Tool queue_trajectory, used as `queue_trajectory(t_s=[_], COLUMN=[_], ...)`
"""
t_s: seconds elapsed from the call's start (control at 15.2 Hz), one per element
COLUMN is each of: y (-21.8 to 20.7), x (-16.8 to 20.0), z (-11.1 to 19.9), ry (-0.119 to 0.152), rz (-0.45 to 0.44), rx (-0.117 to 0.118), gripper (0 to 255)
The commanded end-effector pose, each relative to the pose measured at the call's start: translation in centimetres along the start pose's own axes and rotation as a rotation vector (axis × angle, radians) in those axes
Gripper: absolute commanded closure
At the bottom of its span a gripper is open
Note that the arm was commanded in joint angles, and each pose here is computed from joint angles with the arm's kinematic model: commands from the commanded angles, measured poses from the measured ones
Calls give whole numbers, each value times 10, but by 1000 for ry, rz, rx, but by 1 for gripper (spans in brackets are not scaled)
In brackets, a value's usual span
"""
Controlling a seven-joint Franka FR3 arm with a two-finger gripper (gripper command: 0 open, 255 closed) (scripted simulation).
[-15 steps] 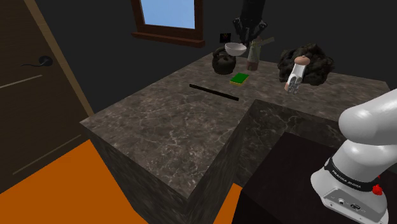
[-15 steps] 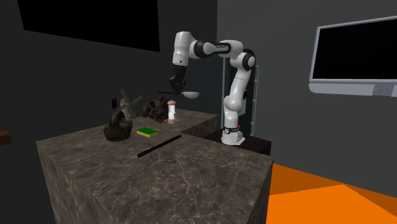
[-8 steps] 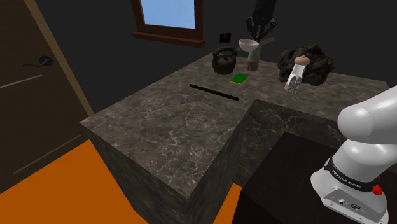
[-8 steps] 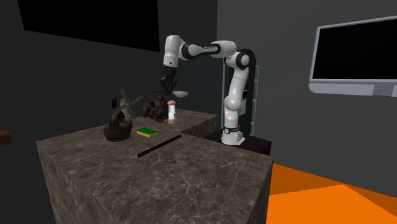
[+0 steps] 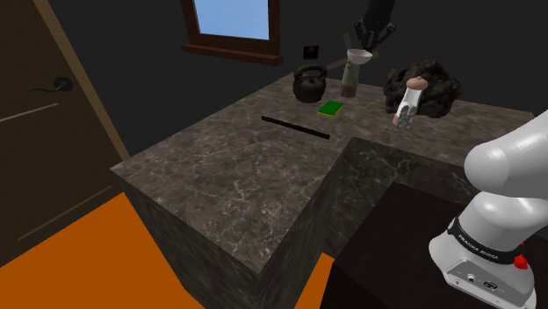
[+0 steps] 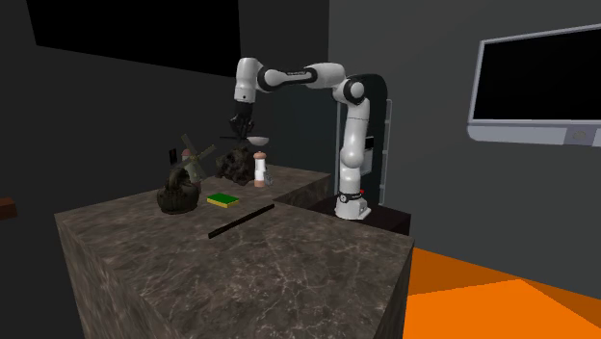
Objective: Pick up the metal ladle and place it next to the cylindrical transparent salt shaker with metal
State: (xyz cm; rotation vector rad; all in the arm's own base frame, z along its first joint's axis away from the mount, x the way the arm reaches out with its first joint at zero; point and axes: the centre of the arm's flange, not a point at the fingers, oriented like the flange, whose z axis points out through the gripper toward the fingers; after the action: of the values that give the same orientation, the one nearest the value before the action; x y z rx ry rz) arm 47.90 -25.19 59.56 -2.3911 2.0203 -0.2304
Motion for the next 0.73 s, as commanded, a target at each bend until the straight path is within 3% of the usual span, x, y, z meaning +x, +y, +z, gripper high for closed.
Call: queue_trajectory(t_s=[0.0,0.33,0.66], y=[7,20,23], x=[28,97,94], z=[2,9,35], ry=[0,0,0], rz=[-1,-1,-1], rx=[0,0,0], gripper=[255,255,255])
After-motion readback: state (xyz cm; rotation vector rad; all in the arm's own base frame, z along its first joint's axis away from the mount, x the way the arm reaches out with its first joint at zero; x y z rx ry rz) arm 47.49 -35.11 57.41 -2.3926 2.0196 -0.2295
